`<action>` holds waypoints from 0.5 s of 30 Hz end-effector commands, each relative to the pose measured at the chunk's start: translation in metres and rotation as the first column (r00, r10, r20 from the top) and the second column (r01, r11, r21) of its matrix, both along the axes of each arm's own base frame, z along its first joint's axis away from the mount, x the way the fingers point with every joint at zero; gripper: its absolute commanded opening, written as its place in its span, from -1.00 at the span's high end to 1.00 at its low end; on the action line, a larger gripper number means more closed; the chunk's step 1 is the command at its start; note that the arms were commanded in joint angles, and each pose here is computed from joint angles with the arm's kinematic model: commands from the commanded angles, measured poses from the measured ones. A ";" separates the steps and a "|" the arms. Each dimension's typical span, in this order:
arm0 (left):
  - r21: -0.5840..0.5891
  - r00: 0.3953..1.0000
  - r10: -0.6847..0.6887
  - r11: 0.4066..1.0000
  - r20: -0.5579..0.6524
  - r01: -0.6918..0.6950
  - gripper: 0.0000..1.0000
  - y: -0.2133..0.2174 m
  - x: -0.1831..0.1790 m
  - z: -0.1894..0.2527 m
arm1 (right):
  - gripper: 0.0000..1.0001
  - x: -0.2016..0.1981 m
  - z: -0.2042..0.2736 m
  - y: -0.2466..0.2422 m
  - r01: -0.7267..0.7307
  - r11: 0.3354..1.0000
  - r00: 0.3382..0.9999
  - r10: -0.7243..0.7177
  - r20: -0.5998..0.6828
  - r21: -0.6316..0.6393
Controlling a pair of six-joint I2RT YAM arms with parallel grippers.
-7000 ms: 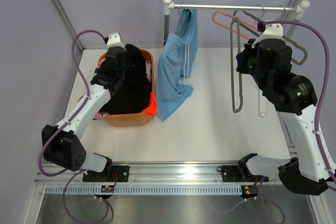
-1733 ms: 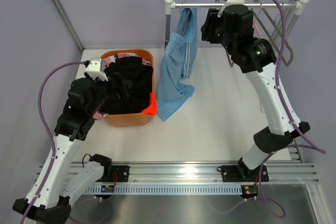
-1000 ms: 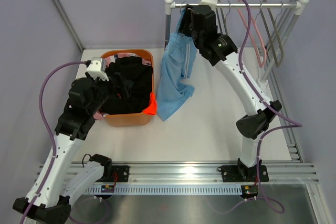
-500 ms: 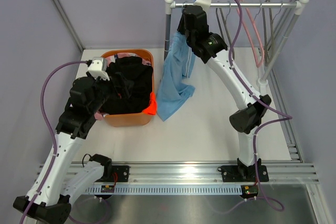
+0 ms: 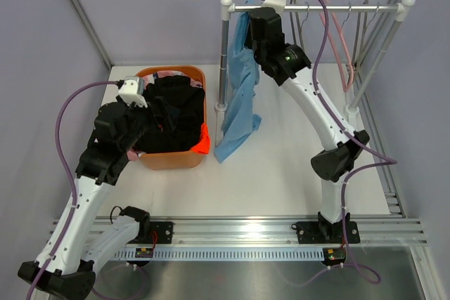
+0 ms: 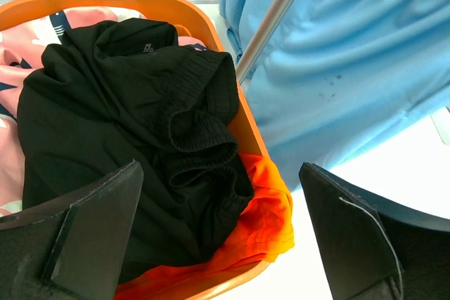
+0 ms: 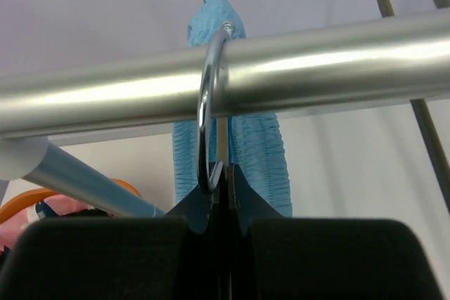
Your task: Remove the shorts from the hanger
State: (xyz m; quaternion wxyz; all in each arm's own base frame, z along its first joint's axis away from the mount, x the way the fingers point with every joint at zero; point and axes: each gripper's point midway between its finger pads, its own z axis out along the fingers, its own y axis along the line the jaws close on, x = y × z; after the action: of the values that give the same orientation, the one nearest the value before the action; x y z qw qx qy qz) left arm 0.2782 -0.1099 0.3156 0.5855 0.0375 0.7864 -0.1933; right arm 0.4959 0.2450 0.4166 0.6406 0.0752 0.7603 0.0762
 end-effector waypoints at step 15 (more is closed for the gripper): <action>-0.010 0.994 -0.103 0.995 0.020 0.103 -0.98 -0.019 0.005 0.005 | 1.00 -0.104 0.074 -0.054 -0.108 0.994 0.994 0.109 0.027 -0.013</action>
State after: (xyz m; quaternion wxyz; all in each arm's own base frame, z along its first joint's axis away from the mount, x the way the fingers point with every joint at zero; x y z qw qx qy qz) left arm 0.2808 -0.1167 0.3088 0.5725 0.0489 0.7930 -0.2025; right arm 0.4131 0.1952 0.4679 0.6363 0.0395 0.7661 0.0811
